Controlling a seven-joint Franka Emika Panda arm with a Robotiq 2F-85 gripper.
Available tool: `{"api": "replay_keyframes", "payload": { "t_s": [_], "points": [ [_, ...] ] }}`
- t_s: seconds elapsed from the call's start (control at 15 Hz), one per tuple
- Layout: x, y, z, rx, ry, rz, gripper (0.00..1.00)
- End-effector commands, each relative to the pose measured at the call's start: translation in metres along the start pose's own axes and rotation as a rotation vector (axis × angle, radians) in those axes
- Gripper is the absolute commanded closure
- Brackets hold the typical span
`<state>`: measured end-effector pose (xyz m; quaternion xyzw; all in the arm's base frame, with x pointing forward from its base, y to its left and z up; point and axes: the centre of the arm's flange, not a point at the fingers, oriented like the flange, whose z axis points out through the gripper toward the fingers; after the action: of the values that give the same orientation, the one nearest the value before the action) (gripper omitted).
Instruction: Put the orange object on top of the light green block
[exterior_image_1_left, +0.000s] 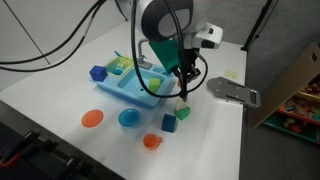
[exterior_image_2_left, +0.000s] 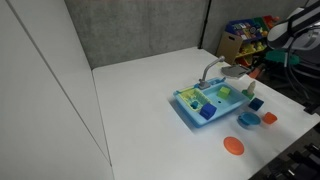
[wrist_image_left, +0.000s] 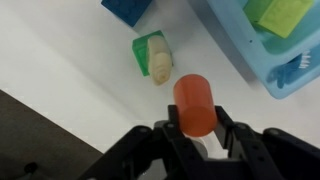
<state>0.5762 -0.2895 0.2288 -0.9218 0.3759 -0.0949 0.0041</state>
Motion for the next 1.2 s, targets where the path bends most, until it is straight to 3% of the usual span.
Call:
{"api": "replay_keyframes", "payload": {
  "t_s": [0.0, 0.2, 0.53, 0.8, 1.13],
  "points": [
    [-0.015, -0.007, -0.045, 0.051, 0.023, -0.020, 0.86],
    [-0.026, -0.023, -0.062, 0.066, 0.017, -0.065, 0.86],
    [-0.062, -0.059, -0.063, 0.041, -0.095, -0.174, 0.86],
    [-0.085, -0.091, -0.046, -0.012, -0.171, -0.253, 0.86],
    [-0.089, -0.124, -0.030, -0.110, -0.190, -0.323, 0.86]
  ]
}}
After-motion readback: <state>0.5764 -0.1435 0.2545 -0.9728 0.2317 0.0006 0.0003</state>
